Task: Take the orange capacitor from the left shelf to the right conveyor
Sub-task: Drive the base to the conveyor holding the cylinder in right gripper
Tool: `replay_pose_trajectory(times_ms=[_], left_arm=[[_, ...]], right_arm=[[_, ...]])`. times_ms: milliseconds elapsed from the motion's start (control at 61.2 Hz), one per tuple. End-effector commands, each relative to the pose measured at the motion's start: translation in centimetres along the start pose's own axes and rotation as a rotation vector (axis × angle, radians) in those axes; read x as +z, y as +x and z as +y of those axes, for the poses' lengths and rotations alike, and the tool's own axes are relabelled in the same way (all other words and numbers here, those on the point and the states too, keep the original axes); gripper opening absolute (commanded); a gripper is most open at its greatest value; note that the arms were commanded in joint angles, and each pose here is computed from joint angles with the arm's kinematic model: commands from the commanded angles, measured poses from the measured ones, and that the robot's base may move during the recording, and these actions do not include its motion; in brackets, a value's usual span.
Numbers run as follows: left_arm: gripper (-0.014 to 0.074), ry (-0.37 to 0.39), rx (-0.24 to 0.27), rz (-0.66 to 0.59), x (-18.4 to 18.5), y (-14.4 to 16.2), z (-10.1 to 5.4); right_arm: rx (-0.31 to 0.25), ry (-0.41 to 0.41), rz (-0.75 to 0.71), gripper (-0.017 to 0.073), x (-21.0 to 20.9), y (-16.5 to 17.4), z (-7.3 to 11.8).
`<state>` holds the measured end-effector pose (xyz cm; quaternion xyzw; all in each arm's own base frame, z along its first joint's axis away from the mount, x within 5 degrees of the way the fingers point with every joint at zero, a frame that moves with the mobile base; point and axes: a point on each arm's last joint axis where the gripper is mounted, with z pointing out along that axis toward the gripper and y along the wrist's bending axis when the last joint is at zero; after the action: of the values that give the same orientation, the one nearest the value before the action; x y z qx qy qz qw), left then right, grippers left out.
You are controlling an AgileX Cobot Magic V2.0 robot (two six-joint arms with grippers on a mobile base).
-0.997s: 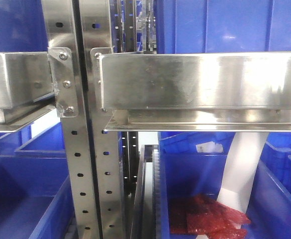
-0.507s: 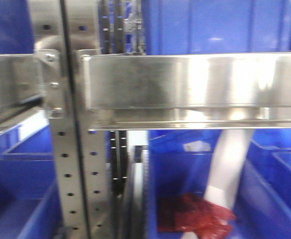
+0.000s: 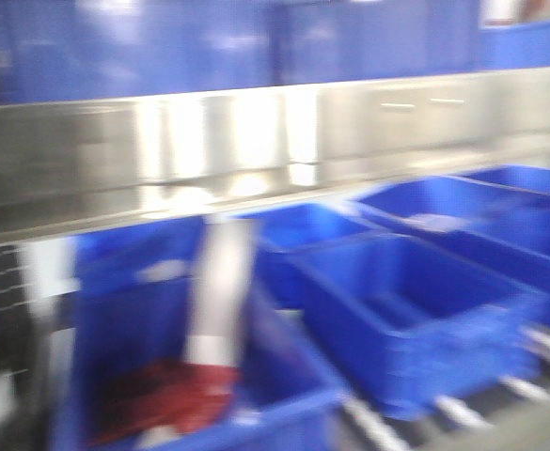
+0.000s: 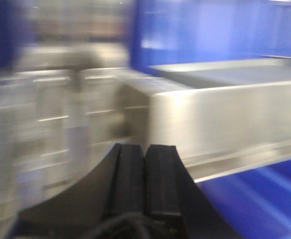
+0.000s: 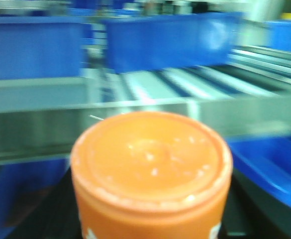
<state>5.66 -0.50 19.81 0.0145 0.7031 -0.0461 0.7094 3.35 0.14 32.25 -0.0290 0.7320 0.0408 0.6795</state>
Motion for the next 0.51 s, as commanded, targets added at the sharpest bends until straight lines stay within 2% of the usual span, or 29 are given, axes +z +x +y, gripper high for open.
replay_pose_trajectory(times_ms=[0,491], left_arm=[[-0.0127,-0.002,-0.005,-0.103,-0.15,-1.01,0.02],[-0.0127,-0.002,-0.005,-0.103,-0.15,-1.01,0.02]], right_arm=[[-0.008,-0.006,-0.108,0.0113,-0.24,-1.64,0.06],[-0.008,-0.006,-0.108,0.0113,-0.24,-1.64,0.06]])
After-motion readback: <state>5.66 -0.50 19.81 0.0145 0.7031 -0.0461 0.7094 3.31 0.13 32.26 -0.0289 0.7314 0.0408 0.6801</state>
